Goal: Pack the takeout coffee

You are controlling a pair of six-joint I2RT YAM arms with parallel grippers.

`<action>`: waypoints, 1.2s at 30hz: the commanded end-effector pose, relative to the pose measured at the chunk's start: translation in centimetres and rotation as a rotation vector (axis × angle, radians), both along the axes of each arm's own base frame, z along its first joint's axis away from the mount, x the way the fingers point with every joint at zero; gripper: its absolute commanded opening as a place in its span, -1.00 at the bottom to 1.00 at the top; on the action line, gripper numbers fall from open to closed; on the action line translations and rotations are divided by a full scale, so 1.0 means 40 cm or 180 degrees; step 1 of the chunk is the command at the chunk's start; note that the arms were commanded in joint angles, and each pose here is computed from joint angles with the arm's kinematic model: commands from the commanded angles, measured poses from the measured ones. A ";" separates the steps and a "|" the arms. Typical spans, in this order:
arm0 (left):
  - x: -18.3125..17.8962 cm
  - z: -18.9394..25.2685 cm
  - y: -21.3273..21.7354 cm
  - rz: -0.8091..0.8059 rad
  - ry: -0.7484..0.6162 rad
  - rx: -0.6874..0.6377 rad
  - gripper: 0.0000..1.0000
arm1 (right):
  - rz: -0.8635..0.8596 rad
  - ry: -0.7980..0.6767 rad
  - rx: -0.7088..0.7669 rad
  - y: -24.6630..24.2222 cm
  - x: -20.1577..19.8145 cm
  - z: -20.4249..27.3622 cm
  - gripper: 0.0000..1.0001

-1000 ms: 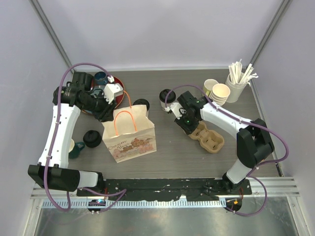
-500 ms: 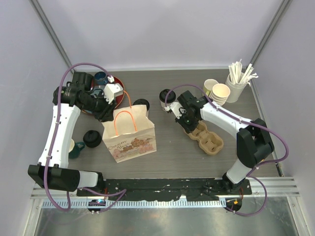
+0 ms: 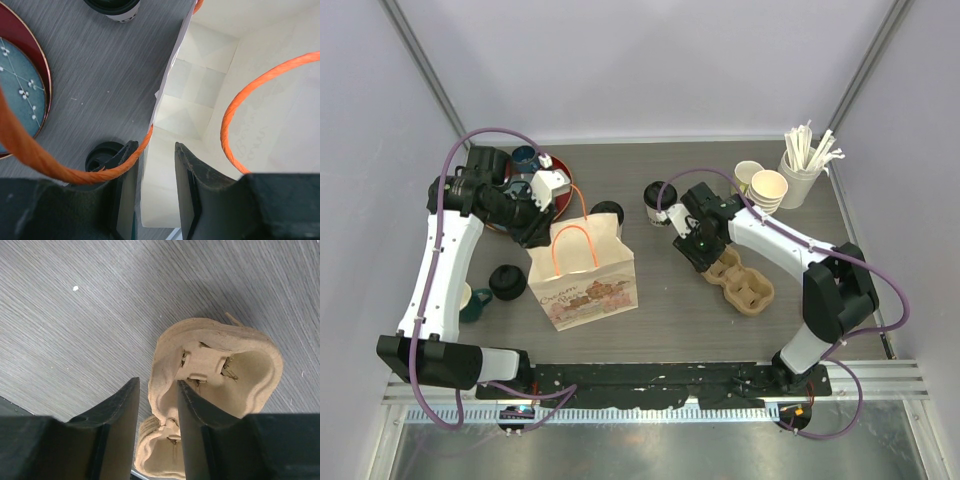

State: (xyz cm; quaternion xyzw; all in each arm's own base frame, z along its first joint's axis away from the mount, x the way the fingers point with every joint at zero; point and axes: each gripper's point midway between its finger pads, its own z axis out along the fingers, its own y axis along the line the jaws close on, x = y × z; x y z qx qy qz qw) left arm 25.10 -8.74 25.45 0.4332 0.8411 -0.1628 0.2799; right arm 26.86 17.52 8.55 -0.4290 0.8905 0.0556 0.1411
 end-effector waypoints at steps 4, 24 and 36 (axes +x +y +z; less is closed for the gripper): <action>-0.082 0.004 0.004 0.0017 0.0299 0.0003 -0.23 | -0.0081 -0.0040 0.0004 0.009 0.025 -0.010 -0.27; -0.083 0.003 0.006 0.0013 0.0293 0.0015 -0.23 | -0.0186 0.0040 -0.0026 0.008 0.032 -0.026 -0.60; -0.082 0.007 0.007 0.0021 0.0285 0.0021 -0.24 | -0.0330 -0.0216 -0.0018 -0.009 0.045 0.032 -0.98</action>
